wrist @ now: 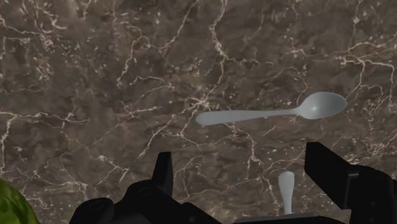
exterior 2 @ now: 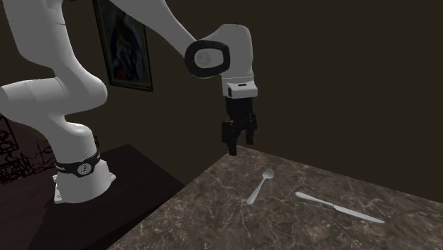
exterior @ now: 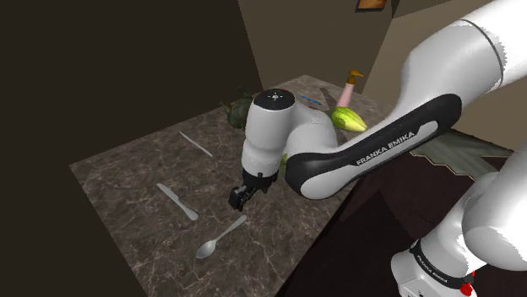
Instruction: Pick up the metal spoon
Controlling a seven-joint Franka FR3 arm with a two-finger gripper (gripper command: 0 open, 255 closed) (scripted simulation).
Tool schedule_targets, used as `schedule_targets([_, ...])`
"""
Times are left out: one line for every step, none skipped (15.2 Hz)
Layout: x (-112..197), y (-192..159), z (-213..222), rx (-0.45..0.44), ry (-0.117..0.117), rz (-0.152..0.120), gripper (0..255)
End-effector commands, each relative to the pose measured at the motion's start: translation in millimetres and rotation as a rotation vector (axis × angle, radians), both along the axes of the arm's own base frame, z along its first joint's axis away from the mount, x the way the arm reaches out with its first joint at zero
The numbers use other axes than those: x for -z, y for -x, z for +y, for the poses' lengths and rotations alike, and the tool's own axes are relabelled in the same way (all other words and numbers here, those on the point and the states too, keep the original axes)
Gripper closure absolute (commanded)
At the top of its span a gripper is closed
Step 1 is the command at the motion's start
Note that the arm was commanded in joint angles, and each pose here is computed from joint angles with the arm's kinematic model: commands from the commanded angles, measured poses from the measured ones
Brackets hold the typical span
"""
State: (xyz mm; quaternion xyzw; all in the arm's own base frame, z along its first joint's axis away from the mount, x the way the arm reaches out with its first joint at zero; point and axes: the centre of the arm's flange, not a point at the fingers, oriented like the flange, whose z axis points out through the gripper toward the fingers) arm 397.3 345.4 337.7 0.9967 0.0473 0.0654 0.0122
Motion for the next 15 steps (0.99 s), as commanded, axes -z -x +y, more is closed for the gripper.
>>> schedule_targets([16,-5,22,-0.007,0.0,-0.005,0])
schedule_targets([24,-7,32,-0.01,0.0,-0.007,0])
schedule_targets([32,-10,42,-0.014,0.0,-0.008,0])
schedule_targets([40,-12,52,-0.018,0.001,-0.01,0])
schedule_targets([47,-14,63,-0.021,0.001,-0.012,0])
schedule_targets([55,-16,73,-0.025,0.001,-0.014,0])
schedule_targets([63,-19,83,-0.028,0.001,-0.015,0])
schedule_targets([71,-21,94,-0.032,0.001,-0.017,0])
schedule_targets([79,-23,104,-0.035,0.002,-0.019,0])
schedule_targets([87,-25,114,-0.039,0.002,-0.021,0])
schedule_targets([94,-27,125,-0.042,0.002,-0.022,0])
schedule_targets([102,-29,135,-0.046,0.002,-0.024,0])
schedule_targets([110,-32,145,-0.05,0.002,-0.026,0])
schedule_targets([114,-33,151,-0.051,0.002,-0.027,0])
schedule_targets([119,-33,151,-0.051,0.002,-0.027,0])
